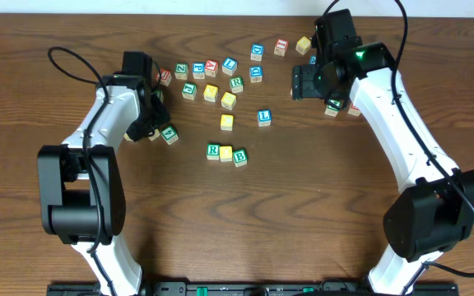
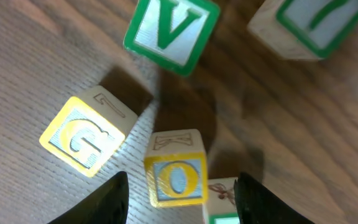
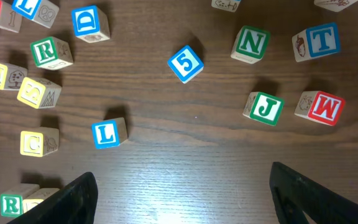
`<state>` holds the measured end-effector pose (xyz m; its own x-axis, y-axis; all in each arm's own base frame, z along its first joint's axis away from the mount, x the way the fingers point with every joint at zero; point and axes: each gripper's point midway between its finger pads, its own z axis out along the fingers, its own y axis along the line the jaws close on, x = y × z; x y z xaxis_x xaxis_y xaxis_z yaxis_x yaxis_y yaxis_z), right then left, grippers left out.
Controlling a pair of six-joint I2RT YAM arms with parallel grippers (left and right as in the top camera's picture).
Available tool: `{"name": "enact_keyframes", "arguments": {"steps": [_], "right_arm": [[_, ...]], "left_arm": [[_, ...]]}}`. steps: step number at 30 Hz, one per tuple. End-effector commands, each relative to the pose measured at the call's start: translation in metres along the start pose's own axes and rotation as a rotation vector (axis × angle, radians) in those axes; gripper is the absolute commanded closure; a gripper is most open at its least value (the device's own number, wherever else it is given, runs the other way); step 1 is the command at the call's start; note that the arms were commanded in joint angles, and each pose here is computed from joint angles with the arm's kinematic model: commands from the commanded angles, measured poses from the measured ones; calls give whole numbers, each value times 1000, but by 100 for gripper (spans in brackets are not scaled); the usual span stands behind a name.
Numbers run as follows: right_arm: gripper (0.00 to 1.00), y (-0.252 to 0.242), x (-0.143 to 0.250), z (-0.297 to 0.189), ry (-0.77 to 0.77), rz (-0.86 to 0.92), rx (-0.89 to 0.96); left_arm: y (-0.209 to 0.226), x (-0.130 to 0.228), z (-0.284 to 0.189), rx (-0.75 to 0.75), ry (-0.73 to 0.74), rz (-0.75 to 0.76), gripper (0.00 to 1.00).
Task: Spell out ROBOT
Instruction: 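Close the left gripper on the yellow O block and lift it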
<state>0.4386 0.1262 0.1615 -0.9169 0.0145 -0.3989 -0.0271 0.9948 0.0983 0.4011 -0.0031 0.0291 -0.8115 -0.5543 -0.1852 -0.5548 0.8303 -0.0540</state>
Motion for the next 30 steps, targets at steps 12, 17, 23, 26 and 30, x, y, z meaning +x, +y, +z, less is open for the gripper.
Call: {"name": "enact_keyframes", "arguments": {"steps": [12,17,23,26,30], "right_arm": [[17,3,-10,-17,-50,-17,-6],[17,2,-9,-17,-44,-18,-4],[16,2,-10,-17,-47,-17,-5],[16,2,-10,-17,-48,-17,-4],[16,2,-10,-17,-48,-17,-1]], "left_arm": [[0,6,20,-25,-5,11,52],[2,11,31,-40,20,14,56],[-1,7,30,-27,1,12,66],[-2,5,29,-22,-6,11,68],[-5,0,23,-11,-22,11,72]]}}
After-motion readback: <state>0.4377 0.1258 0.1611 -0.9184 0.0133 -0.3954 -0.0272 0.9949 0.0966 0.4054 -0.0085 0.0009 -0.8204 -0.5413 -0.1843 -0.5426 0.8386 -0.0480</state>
